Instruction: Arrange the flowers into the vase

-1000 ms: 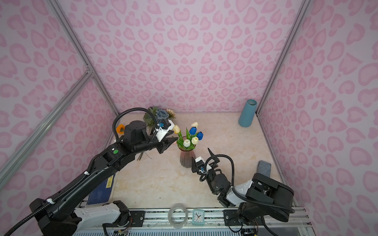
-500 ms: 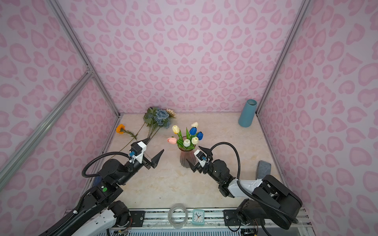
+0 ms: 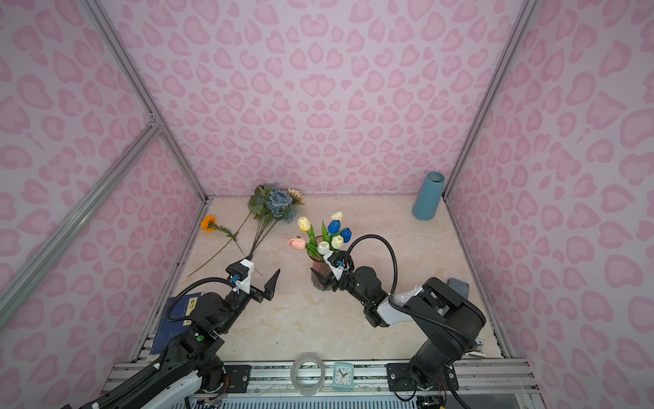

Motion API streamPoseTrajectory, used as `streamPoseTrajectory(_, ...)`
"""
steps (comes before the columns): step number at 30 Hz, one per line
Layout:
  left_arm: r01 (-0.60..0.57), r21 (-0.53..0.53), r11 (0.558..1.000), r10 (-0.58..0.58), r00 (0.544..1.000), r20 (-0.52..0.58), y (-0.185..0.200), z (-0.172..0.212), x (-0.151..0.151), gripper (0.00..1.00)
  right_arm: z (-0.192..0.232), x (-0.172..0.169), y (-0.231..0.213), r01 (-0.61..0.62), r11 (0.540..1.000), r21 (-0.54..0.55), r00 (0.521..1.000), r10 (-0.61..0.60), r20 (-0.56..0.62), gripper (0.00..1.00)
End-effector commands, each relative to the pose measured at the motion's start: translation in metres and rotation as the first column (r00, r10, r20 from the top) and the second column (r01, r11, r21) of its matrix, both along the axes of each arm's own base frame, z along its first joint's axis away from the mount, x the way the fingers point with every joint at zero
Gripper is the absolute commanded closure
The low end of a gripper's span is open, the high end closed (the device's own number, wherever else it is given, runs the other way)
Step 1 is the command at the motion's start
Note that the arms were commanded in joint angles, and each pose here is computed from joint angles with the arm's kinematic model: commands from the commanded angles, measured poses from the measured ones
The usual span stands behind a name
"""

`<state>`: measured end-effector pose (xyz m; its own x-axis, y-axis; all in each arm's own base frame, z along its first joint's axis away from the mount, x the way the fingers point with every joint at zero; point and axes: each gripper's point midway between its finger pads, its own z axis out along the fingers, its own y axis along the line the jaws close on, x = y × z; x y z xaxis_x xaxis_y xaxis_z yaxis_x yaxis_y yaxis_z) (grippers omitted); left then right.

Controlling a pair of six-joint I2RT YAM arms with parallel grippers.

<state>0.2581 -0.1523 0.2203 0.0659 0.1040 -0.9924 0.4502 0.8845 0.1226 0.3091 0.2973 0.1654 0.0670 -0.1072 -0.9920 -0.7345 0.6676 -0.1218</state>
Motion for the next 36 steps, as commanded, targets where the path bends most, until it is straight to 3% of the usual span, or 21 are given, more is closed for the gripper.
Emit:
streamPoseTrajectory(1, 0.007, -0.024, 1.0, -0.007, 1.0, 0.023, -0.003, 0.009, 0.003, 0.0, 0.012, 0.005, 0.005, -0.008, 0.999, 0.047, 1.0, 0.006, 0.031, 0.18)
streamPoseTrajectory(31, -0.04, 0.019, 0.999, 0.04, 0.999, 0.015, -0.004, 0.009, 0.033, 0.01, 0.026, 0.031, 0.001, -0.028, 0.991, 0.134, 0.994, 0.013, 0.112, 0.63)
streamPoseTrajectory(36, -0.048, 0.017, 0.999, 0.048, 0.999, 0.022, -0.004, 0.011, 0.035, 0.01, 0.035, 0.05, -0.003, -0.021, 0.988, 0.15, 0.992, 0.001, 0.13, 0.78)
